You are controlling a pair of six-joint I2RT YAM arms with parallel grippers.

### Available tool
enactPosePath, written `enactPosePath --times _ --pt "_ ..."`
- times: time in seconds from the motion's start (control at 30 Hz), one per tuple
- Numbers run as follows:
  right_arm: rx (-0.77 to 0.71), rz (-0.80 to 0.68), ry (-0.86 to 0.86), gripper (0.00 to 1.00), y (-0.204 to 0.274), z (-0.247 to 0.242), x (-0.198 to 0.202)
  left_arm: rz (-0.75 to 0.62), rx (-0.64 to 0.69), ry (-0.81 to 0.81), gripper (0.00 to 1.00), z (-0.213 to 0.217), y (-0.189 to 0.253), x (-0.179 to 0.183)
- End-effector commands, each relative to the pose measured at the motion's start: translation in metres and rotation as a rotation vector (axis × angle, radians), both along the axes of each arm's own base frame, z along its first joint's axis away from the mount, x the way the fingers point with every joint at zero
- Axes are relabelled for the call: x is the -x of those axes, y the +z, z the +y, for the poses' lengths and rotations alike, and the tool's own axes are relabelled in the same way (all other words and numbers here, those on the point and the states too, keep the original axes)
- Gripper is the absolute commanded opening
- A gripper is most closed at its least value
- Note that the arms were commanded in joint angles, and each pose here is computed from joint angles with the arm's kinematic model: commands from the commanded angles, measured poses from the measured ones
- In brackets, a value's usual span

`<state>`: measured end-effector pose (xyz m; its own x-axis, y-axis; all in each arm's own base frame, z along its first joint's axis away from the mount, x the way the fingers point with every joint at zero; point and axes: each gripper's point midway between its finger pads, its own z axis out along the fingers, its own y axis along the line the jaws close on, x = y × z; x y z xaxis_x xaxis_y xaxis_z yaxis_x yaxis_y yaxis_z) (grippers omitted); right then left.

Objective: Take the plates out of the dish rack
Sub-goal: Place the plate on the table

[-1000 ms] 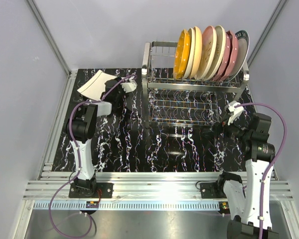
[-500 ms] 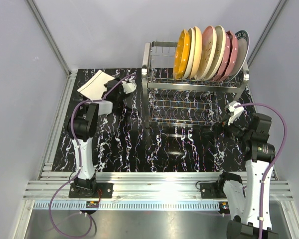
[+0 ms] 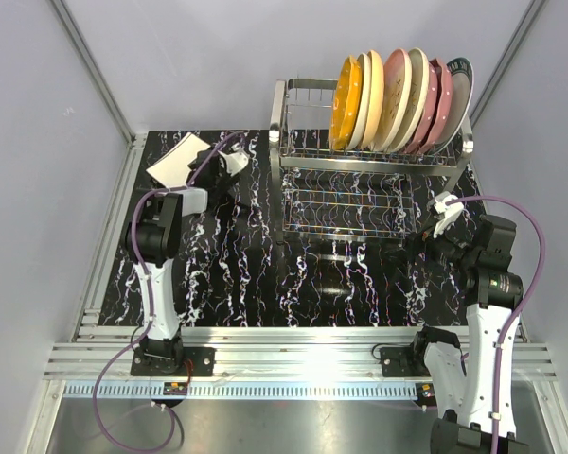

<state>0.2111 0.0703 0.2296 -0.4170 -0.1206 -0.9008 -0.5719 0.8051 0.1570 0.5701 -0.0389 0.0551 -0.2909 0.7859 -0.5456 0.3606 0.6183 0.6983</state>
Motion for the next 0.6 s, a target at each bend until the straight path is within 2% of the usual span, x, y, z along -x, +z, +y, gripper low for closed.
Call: enactPosePath --times 0.0,0.37,0.57 --pt "0.027 -0.063 -0.004 1.0 0.017 -0.003 -0.003 -0.161 0.094 0.05 0.85 0.007 0.061 -0.024" --pt "0.006 -0.071 0.023 1.0 0.022 0.003 0.0 -0.234 0.371 0.065 0.98 -0.012 0.124 -0.004" --pt "0.044 -0.074 0.049 1.0 0.04 0.004 0.013 -0.233 0.543 0.088 0.99 -0.022 0.154 0.013"
